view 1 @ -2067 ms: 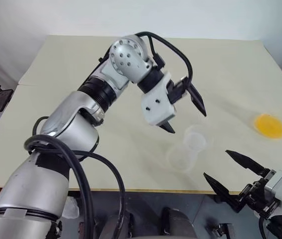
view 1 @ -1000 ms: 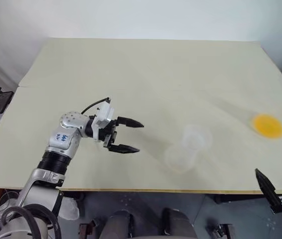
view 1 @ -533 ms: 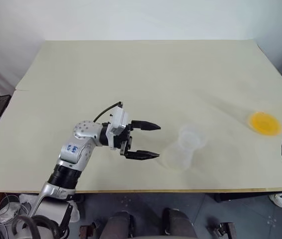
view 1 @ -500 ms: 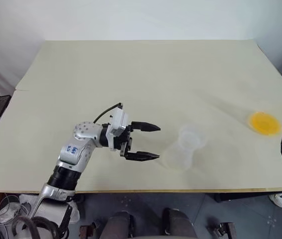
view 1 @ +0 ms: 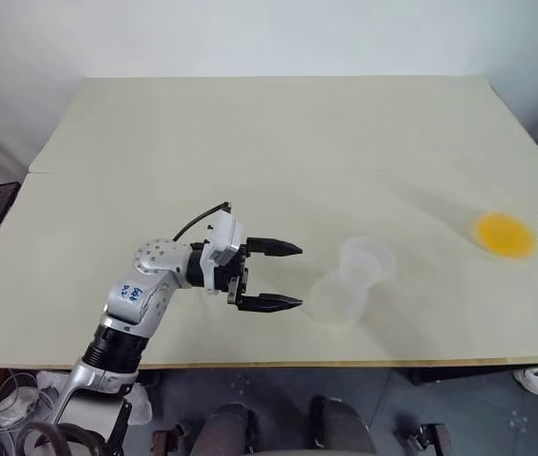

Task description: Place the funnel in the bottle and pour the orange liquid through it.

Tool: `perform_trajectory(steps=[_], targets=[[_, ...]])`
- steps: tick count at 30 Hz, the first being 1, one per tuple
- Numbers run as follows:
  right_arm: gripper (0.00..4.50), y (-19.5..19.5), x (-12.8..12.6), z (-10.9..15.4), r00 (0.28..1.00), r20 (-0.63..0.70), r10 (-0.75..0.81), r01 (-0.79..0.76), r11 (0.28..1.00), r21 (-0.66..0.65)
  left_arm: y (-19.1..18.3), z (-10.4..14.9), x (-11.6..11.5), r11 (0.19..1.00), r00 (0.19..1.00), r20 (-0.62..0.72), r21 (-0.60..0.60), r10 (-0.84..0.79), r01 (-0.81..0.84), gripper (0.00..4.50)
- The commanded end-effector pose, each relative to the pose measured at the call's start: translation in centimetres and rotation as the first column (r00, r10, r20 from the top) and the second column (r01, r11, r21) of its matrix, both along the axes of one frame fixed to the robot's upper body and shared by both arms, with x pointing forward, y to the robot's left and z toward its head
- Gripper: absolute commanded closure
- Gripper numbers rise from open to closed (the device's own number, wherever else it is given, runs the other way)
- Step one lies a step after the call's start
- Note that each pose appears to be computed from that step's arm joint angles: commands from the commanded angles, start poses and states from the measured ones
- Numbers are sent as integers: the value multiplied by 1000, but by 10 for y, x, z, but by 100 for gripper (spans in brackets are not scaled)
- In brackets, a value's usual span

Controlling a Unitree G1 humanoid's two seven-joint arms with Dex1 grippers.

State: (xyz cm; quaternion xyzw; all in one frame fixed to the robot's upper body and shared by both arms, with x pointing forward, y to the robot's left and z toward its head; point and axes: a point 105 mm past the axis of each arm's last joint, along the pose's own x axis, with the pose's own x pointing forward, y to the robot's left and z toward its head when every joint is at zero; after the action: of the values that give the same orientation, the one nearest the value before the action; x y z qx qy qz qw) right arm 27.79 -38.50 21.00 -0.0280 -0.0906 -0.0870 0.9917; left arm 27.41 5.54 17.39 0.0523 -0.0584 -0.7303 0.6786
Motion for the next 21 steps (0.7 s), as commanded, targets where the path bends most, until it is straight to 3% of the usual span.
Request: perform_trajectory(steps=[1, 21], targets=[[0, -4, 5, 18, 999, 40, 16, -15, 999, -37, 1, 8, -5, 1000, 999, 34, -18, -1, 2, 4], [0, -20, 38, 25, 998, 64, 0, 3, 999, -50, 4, 7, -13, 1000, 999, 40, -17, -1, 2, 4]])
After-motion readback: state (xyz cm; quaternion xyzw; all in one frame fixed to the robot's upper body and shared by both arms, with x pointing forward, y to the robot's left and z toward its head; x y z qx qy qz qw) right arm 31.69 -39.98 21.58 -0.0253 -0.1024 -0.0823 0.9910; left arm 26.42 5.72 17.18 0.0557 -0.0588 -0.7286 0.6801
